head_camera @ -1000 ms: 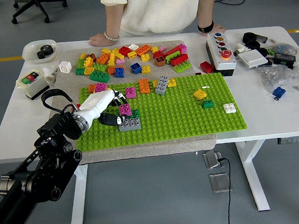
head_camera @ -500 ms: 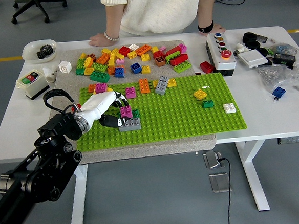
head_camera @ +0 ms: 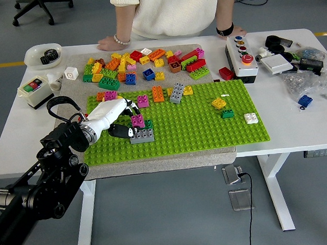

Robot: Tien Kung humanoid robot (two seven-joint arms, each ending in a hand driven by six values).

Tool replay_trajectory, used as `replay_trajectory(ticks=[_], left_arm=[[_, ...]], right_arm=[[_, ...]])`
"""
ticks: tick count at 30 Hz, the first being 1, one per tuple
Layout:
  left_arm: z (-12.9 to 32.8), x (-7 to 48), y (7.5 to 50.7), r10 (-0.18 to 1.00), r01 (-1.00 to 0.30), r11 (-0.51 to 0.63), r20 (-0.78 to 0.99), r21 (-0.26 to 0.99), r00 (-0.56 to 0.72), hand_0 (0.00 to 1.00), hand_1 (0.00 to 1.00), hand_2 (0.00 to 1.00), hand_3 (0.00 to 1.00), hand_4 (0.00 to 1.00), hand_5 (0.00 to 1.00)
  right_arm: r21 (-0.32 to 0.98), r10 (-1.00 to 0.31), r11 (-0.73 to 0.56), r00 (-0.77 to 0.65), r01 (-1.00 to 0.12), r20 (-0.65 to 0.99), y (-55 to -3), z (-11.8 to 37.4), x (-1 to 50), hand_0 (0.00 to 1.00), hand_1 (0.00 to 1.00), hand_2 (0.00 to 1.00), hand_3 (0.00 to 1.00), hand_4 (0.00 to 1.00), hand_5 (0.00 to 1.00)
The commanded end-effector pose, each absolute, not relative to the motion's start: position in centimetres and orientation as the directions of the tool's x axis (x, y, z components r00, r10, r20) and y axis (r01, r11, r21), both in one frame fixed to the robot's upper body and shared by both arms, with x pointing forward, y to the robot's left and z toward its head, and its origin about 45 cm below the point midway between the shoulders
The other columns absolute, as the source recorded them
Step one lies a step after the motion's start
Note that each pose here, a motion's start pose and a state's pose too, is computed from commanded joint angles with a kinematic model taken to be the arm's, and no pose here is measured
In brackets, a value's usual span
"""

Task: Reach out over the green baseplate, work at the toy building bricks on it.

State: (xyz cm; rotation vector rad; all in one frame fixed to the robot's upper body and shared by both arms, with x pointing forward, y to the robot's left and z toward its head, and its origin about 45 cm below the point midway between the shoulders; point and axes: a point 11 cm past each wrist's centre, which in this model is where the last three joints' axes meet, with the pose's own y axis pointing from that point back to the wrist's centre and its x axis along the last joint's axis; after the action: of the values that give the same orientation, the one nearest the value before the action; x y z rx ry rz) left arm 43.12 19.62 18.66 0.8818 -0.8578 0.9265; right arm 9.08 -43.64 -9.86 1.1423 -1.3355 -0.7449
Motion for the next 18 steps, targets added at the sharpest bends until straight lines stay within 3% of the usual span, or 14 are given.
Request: replay_trajectory(ticks=[18], left_arm=[[18.53,43.27,19.86,0.273,-0.908,0.336,0.897,0.248,0.347,0.744,0.676,0.557,0.559,0.715,0.192]], right_arm=[[0.928,-0.927,0.32,0.142,-0.192,0.348,-43.62,-9.85,9.18,0.742,0.64,0.68,0.634,0.853,0.547]])
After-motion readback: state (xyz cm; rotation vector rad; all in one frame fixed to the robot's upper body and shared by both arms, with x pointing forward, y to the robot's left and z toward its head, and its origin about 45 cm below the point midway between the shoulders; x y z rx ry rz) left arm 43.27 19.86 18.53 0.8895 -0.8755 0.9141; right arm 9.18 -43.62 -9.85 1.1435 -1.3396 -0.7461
